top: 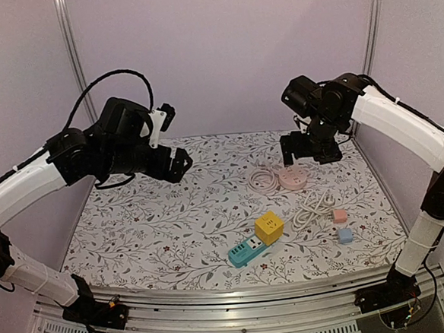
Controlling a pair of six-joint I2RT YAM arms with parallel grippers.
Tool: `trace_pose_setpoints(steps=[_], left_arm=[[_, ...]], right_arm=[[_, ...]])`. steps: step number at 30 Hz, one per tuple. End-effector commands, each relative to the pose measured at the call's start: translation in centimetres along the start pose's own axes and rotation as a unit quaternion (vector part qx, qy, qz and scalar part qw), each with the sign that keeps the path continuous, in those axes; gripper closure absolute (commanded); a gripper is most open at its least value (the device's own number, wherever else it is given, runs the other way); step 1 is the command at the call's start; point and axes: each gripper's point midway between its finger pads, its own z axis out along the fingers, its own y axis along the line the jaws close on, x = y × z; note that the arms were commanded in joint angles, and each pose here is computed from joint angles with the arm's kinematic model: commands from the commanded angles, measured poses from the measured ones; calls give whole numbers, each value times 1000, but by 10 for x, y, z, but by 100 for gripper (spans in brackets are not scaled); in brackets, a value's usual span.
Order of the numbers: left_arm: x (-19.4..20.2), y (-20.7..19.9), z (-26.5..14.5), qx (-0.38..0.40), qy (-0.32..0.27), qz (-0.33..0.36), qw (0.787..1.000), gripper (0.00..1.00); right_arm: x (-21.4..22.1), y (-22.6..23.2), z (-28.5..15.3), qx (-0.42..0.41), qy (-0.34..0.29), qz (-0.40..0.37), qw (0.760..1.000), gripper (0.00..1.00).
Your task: Insert the plug
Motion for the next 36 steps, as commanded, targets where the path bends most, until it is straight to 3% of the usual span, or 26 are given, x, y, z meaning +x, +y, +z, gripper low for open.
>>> trace_pose_setpoints(steps=[1,6,15,27,36], left_arm=[[-16,10,-4,-36,-34,-14,999,1],[-25,7,-3,-20,-62,-25,998,1],[-19,-12,11,34,-41,-11,999,1],[-8,-38,16,103,-10,-6,995,0],[-2,-51,14,137,4,2,991,2]], right_arm=[[16,-35,-10,19,18,89,996,1],[40,-51,-11,19,39,157,987,1],[90,-96,15,66,88,238,965,1],[97,-145,63,68,105,346,930,12],[121,-148,90,45,149,386,909,16]])
